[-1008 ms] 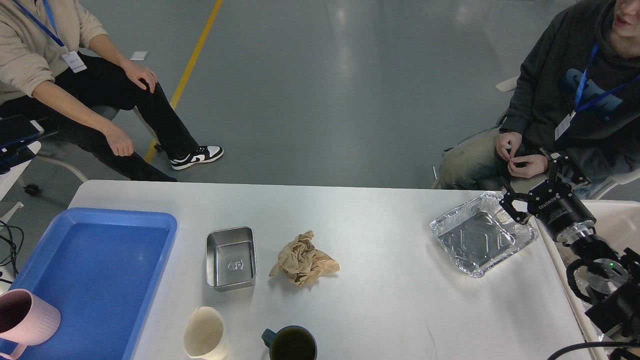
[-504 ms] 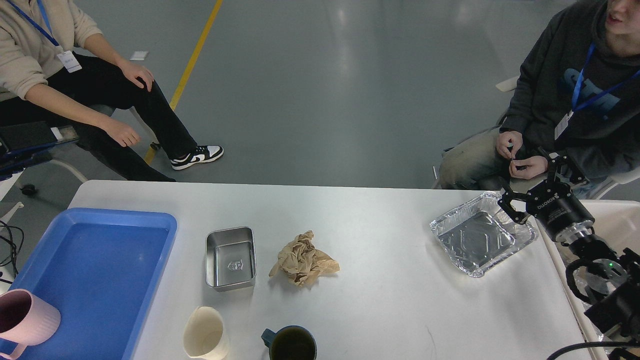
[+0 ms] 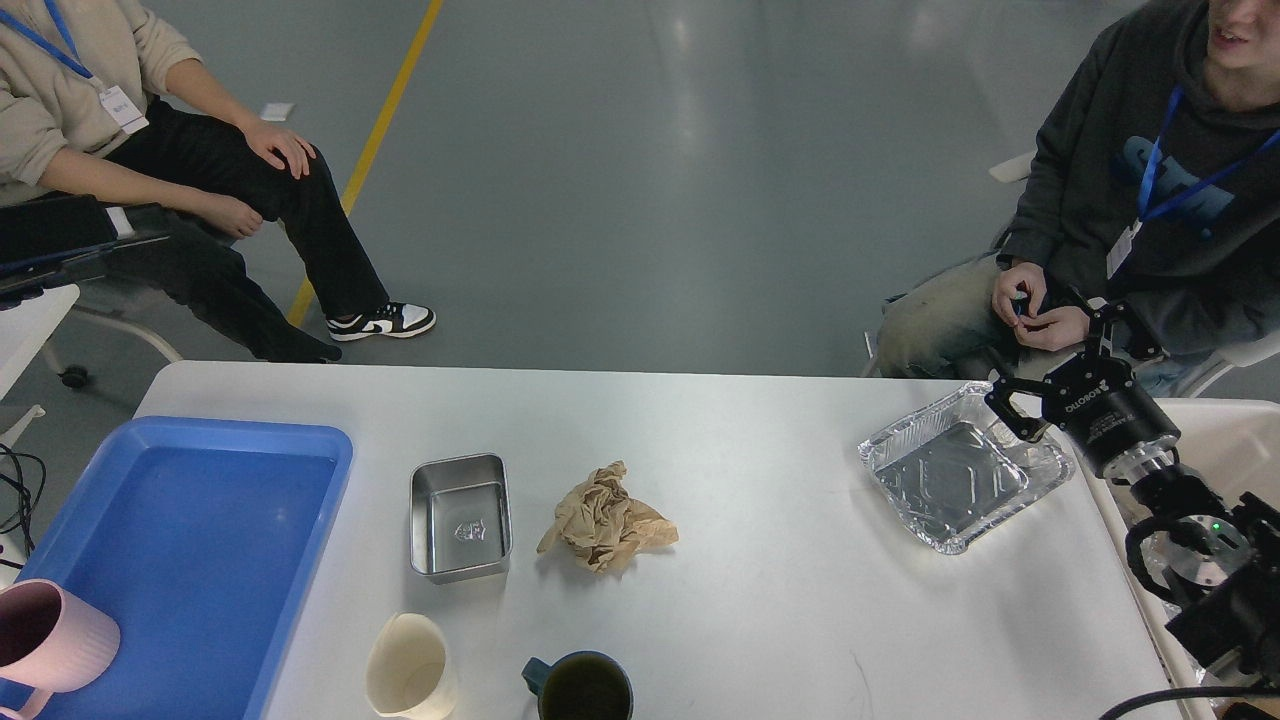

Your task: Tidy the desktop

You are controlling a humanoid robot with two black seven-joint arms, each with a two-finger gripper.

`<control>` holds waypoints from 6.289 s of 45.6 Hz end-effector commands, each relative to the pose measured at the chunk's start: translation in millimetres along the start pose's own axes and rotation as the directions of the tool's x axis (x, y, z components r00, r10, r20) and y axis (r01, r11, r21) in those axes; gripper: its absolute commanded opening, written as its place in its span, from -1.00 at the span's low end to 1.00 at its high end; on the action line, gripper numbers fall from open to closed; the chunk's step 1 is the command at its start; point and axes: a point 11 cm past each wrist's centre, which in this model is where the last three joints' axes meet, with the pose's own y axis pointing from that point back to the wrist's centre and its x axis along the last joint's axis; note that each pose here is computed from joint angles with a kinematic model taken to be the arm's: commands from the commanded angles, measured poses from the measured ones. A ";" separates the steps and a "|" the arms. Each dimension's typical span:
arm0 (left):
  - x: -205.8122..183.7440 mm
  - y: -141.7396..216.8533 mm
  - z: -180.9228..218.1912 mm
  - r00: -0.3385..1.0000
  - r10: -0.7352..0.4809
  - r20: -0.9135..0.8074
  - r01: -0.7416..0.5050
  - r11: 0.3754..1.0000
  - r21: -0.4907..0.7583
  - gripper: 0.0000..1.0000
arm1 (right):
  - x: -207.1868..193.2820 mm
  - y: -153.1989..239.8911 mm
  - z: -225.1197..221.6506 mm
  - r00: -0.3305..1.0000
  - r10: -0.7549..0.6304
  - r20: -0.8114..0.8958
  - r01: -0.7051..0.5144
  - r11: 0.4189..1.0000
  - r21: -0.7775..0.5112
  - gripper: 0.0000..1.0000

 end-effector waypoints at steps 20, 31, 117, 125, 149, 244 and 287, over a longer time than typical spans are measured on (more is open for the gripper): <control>25.2 8.5 8.0 0.999 0.030 -0.014 -0.030 0.999 0.012 0.95 | -6.5 4.8 2.7 0.998 -0.055 0.015 0.055 0.998 -0.004 1.00; 18.7 5.7 12.0 0.999 -0.038 -0.022 0.039 0.999 0.000 0.95 | -7.3 5.8 4.6 0.998 -0.061 0.018 0.061 0.998 -0.008 1.00; -226.3 -168.4 62.1 0.492 -0.867 0.079 0.857 0.498 0.130 0.95 | -10.1 13.8 13.2 0.996 -0.081 0.023 0.082 0.996 -0.040 1.00; -242.1 -183.9 75.2 0.450 -0.886 0.109 0.875 0.462 0.144 0.95 | -10.5 13.6 13.2 0.996 -0.083 0.023 0.084 0.996 -0.040 1.00; -276.9 -203.6 85.7 0.368 -0.916 0.162 0.891 0.397 0.221 0.95 | -8.2 16.6 14.4 0.997 -0.076 0.023 0.077 0.996 -0.044 1.00; -321.8 -218.7 64.4 0.403 -0.872 0.276 0.781 0.486 0.394 -0.94 | -2.8 23.0 12.8 0.998 -0.060 0.020 0.060 0.997 -0.039 1.00; -57.7 -194.4 163.9 0.718 -0.670 0.186 0.634 0.741 0.220 -0.89 | -3.0 19.7 11.3 0.998 -0.054 0.011 0.055 0.998 -0.043 1.00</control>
